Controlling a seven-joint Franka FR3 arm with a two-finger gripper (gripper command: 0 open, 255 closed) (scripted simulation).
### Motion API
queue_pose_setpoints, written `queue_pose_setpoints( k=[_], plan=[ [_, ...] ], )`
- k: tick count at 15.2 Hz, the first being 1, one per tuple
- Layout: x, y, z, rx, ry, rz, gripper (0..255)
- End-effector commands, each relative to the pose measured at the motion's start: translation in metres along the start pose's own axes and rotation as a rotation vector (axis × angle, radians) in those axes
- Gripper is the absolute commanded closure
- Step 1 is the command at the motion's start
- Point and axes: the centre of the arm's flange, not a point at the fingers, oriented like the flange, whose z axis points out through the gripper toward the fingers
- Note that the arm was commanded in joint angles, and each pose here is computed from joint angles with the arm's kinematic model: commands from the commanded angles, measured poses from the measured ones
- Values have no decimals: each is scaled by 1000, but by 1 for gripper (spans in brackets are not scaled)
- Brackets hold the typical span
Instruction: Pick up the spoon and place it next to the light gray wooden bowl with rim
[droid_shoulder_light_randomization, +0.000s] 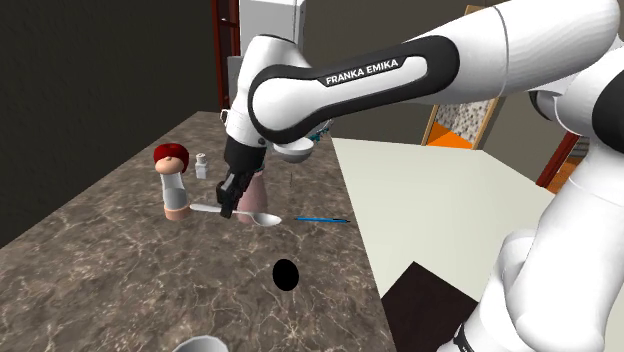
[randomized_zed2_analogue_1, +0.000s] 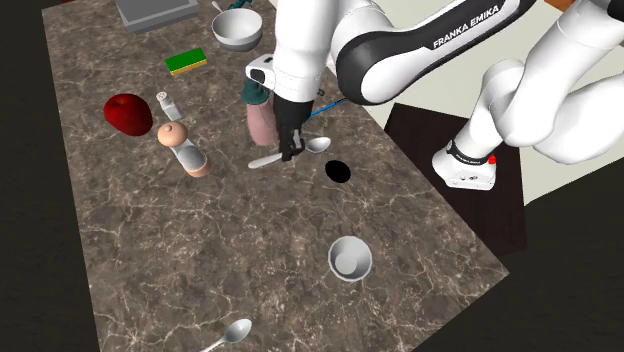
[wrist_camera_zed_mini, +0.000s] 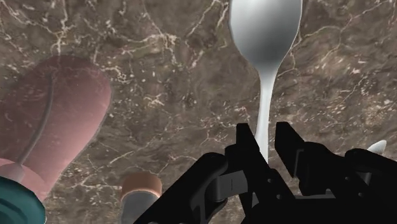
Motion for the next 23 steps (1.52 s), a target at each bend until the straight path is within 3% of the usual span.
queue_pose_setpoints(
  k=[1, 23],
  plan=[
    [-7, 24, -5, 0, 0, -1, 255],
    [-74, 301, -59, 0, 0, -1, 255]
  ],
)
